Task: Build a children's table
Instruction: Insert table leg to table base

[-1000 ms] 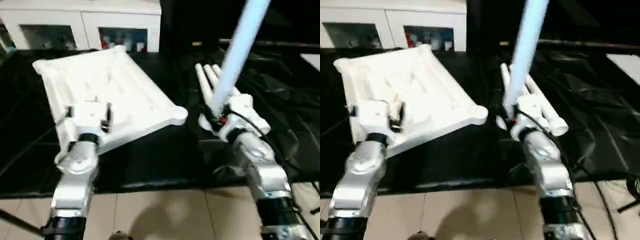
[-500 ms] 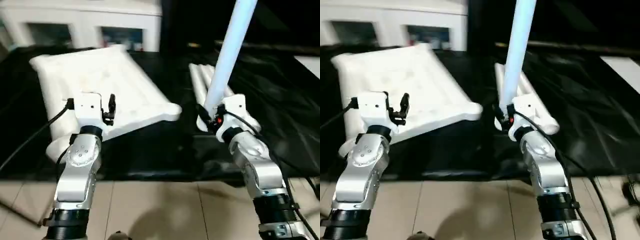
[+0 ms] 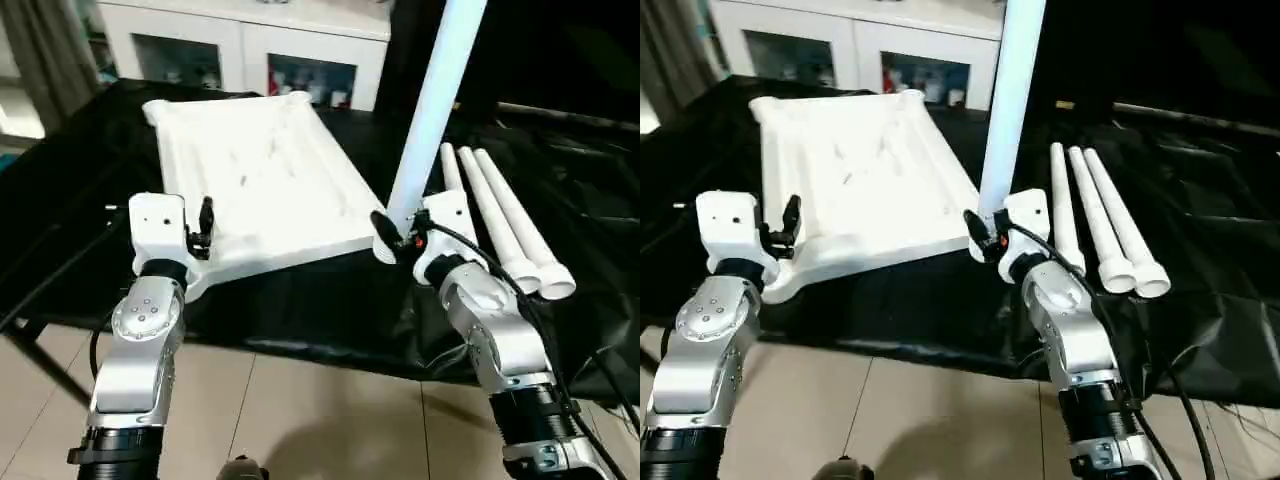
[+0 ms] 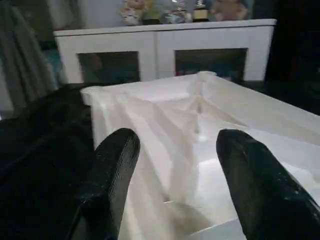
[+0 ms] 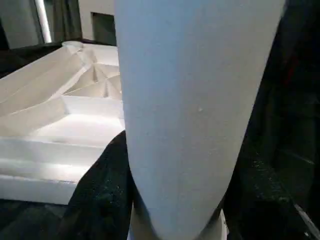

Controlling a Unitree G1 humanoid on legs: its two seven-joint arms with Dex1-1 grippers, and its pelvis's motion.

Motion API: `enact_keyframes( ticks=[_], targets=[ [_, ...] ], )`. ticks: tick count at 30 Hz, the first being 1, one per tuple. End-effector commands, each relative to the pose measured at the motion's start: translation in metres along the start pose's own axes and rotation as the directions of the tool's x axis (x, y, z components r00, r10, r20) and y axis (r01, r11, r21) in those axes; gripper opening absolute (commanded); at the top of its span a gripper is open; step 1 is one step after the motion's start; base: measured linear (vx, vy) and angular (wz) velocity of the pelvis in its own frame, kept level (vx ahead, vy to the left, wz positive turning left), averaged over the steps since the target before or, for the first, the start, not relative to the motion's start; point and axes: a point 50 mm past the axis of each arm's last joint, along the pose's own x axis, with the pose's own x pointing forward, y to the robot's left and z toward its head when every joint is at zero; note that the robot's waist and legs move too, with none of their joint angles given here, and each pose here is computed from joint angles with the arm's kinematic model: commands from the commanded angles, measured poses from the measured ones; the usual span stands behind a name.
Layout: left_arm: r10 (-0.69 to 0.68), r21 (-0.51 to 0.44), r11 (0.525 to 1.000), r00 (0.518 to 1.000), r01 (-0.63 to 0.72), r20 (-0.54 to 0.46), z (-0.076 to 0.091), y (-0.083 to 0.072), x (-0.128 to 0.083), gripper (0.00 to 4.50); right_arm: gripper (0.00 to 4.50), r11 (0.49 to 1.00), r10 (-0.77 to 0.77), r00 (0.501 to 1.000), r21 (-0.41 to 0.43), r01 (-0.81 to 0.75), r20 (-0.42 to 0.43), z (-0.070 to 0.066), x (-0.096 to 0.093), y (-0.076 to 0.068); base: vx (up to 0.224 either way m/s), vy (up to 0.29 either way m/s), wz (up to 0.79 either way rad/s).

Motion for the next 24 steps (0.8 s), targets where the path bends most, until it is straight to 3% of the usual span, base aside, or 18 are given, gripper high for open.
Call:
enact_keyframes(
  ticks=[1,9,24],
  targets=[
    [-0.029,-0.007,1.0,1.0,0.029,0.005,0.0023,-0.0049,-0.0004,3.0,1.9,1.0,-0.024,1.0,-0.004,0.024,0.011,0.0009,-0.0024,-0.0068,0.0,0.0,0.0],
    [-0.03,-0.036,0.999,1.0,0.03,0.0,0.002,-0.0025,0.0011,3.0,1.9,0.999,-0.024,1.0,-0.033,0.024,0.006,-0.0005,-0.006,-0.0058,0.016,0.002,0.15],
    [-0.035,-0.036,0.999,0.999,0.035,-0.007,0.0001,-0.0035,-0.0012,3.0,1.9,1.0,-0.018,1.0,-0.025,0.018,0.01,0.0014,-0.0036,-0.0062,0.136,-0.015,0.06]
  ],
)
